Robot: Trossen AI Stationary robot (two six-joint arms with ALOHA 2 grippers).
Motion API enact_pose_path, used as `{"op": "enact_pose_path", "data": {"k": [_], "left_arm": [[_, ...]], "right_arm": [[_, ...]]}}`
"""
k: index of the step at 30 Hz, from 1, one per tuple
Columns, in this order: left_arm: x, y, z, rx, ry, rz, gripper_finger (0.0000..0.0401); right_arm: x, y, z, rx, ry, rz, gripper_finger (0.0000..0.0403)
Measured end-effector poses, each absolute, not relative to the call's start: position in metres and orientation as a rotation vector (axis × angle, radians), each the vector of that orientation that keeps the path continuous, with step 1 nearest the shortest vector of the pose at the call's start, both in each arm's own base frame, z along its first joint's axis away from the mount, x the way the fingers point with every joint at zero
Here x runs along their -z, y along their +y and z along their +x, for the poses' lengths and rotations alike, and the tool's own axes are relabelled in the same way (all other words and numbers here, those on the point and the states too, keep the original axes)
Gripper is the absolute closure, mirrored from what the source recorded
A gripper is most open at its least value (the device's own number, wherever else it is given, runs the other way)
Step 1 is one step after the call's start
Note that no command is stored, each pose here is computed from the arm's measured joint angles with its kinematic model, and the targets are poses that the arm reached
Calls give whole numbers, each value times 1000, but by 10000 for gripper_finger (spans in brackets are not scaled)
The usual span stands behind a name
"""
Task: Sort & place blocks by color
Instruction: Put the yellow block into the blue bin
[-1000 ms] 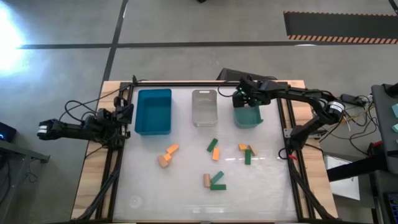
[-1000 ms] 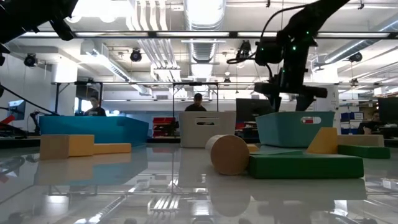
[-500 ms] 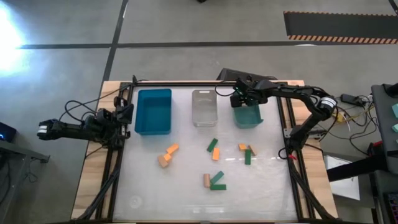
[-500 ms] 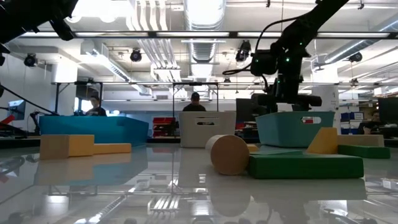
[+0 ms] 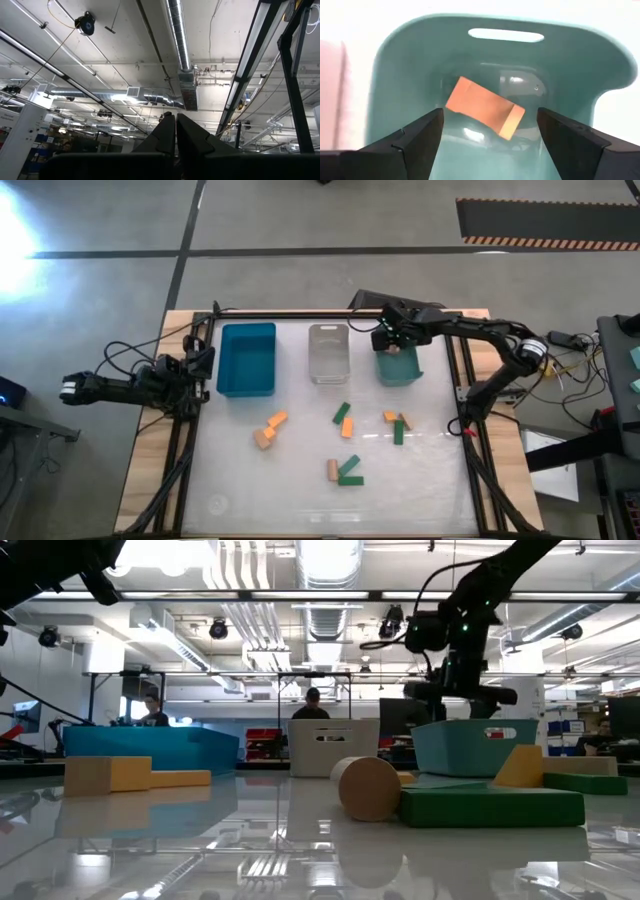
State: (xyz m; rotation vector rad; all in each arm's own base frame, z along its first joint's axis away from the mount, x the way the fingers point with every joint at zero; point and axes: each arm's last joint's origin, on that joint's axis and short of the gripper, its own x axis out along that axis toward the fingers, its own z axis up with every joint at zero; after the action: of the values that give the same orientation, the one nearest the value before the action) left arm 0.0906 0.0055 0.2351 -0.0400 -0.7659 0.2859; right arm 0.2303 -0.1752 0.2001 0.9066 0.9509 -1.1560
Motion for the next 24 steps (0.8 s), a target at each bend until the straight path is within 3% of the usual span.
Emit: {"op": "enact_pose_path", "data": {"k": [6, 12, 18, 24], "left_arm": [[-235, 5, 91, -286, -763, -39, 401], [-233, 5, 93, -281, -731, -43, 401], [-227, 5, 101, -268, -667, -47, 401], [-222, 4, 108, -196, -625, -200, 401]], "right_arm": [[-230, -142, 233, 1052, 903, 828, 90], [-250, -89, 243, 909, 831, 591, 90], [-242, -27, 253, 646, 676, 390, 90], [-226, 14, 246, 371, 495, 195, 90]]}}
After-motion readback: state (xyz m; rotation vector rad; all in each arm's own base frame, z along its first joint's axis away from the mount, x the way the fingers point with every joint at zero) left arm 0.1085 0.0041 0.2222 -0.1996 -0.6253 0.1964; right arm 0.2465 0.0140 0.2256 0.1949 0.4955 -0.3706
